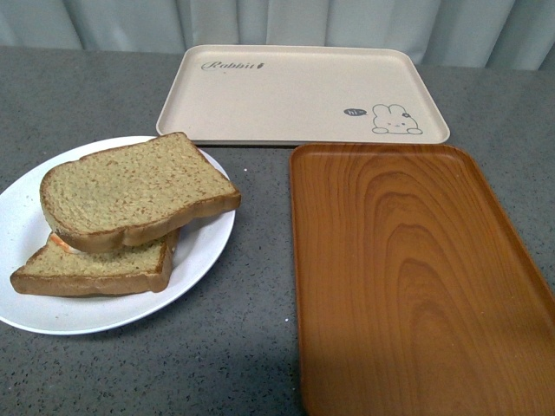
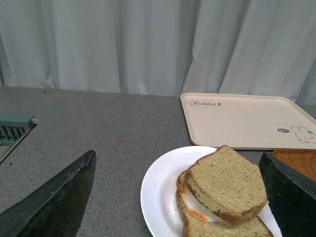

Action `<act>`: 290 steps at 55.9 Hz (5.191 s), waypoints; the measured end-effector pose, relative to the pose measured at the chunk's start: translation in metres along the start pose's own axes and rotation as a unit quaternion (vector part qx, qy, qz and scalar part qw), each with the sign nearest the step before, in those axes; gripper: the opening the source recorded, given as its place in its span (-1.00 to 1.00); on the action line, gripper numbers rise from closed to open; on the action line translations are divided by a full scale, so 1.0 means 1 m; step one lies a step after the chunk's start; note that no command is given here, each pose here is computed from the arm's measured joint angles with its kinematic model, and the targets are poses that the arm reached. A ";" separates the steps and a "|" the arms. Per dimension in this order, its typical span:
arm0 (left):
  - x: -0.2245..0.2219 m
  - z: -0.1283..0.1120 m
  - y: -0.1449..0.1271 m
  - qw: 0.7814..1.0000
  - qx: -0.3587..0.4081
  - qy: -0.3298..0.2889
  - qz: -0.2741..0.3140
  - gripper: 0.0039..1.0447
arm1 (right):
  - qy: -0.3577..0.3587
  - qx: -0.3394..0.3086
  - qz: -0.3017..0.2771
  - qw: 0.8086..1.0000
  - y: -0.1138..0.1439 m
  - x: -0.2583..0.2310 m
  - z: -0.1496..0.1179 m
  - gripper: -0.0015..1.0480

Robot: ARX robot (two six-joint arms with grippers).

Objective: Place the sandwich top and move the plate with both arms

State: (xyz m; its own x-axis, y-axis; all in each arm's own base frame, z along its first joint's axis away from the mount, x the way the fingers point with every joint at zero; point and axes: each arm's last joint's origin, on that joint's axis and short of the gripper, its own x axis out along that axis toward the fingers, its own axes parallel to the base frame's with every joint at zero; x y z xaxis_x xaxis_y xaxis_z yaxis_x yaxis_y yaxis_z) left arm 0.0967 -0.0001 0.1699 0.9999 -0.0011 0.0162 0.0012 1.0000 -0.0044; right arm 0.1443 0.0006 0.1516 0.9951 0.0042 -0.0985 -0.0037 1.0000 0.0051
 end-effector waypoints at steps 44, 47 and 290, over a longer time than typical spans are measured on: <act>0.000 0.000 0.000 1.000 0.000 0.000 -0.001 0.88 | -0.051 -0.001 -0.001 0.999 0.000 -0.048 0.009 -0.42; 0.000 0.000 0.000 1.000 0.000 0.000 0.000 0.88 | -0.051 -0.001 -0.001 0.999 0.000 -0.048 0.009 -0.22; 0.094 -0.081 -0.059 0.779 -0.550 0.287 0.091 -0.93 | -0.051 -0.001 0.000 0.999 0.000 -0.048 0.009 0.83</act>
State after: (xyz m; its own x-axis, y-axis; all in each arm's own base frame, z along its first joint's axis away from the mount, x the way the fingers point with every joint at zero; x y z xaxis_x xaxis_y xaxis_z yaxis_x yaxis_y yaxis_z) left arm 0.1920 -0.0594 0.0905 0.8273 -0.1775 -0.5329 -0.4437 0.3752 -0.8138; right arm 0.0976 0.0002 0.1653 1.0000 0.0031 0.0029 -0.0031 1.0000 0.0029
